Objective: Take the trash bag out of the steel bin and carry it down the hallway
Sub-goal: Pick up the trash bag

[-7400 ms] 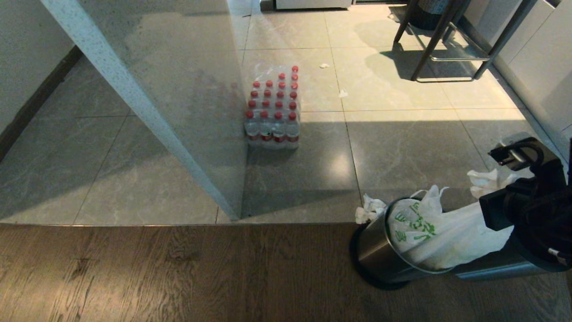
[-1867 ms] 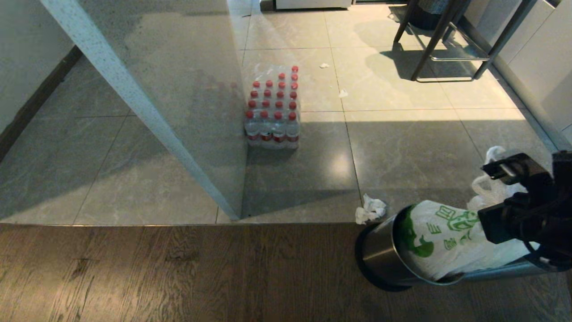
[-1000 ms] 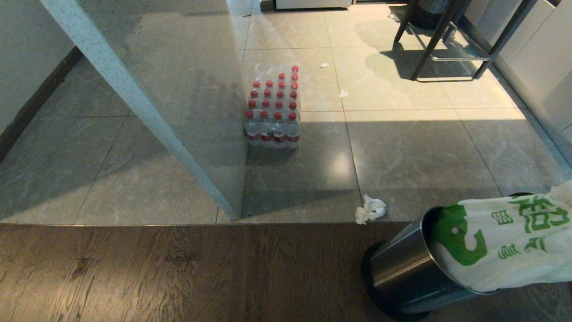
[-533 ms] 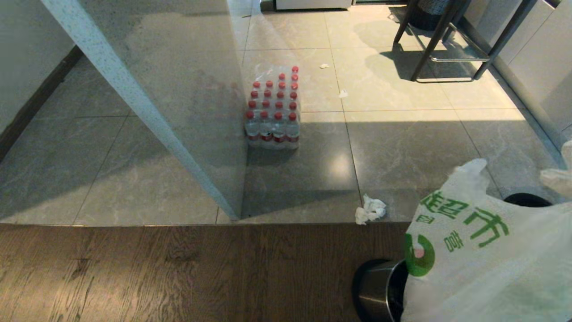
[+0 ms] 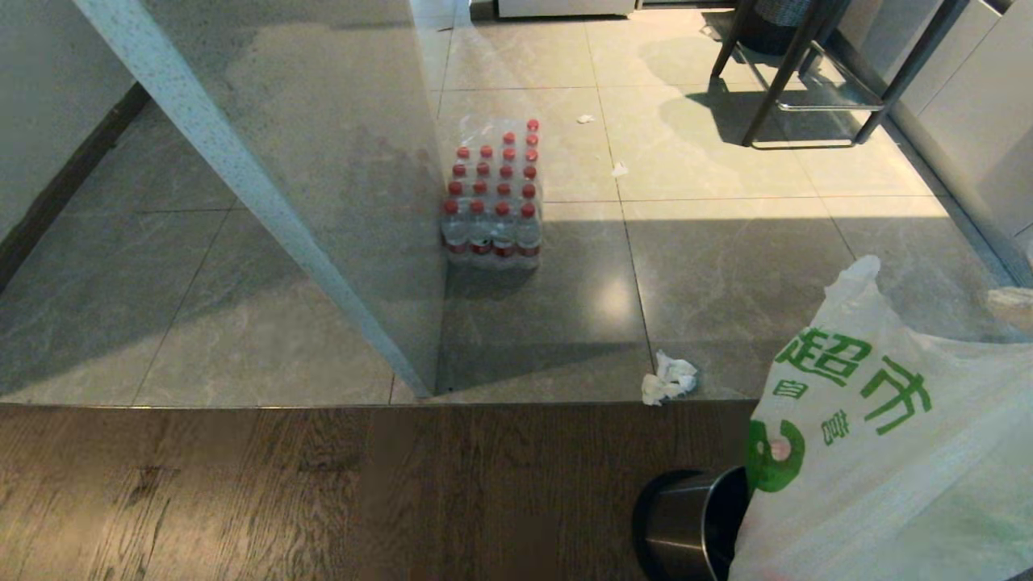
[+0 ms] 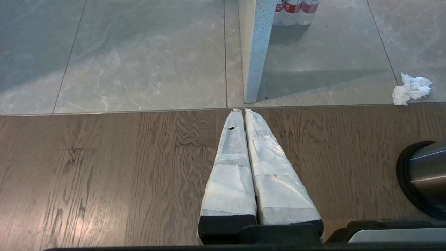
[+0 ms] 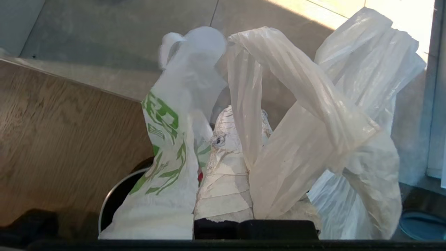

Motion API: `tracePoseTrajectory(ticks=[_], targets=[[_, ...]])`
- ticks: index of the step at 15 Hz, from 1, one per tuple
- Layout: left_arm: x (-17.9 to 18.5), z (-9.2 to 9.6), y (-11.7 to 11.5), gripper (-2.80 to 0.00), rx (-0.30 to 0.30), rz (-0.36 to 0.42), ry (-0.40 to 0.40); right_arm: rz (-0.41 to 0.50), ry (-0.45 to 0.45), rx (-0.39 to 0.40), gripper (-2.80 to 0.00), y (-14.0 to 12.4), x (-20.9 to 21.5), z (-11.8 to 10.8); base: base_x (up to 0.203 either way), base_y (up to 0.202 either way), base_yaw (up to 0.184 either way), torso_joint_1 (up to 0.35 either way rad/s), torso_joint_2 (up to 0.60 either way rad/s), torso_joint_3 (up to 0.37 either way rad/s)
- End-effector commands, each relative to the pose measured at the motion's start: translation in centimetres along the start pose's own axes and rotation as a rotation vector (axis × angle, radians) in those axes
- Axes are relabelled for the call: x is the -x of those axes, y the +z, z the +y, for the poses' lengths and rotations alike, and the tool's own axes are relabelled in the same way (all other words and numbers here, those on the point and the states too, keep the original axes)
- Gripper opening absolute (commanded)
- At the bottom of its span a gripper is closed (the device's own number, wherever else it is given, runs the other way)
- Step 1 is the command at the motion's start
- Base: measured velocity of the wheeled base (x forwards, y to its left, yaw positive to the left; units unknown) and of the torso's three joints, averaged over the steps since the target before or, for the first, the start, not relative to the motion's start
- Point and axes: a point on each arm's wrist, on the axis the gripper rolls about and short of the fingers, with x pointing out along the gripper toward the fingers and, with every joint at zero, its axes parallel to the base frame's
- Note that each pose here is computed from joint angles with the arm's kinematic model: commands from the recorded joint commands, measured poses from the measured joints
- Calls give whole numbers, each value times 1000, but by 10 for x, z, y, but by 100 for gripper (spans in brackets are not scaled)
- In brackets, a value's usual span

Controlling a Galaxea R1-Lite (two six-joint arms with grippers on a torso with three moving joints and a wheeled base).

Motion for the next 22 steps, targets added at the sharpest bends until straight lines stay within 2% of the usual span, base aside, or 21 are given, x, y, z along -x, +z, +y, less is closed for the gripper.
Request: tracePoseTrajectory(ticks=[1,3,7,11,22], targets=[[0,0,0,-280,1,-1,0,-38,-8,-9,-280,7,10,-4,0,0,0,0,0,0],[0,0,0,-280,1,-1,0,-18,19,0,-280,3,11,-1,0,0,0,0,0,0],[0,0,0,-280,1,-1,0,88,65,29,-280,-33,10,12,0,0,0,0,0,0],[0,0,0,-280,1,-2,0,250,105,61,-280,-65,14,22,0,0,0,0,0,0],[0,0,0,-280,1,-1,0,343,140,82,-280,-84,4,30,0,0,0,0,0,0]])
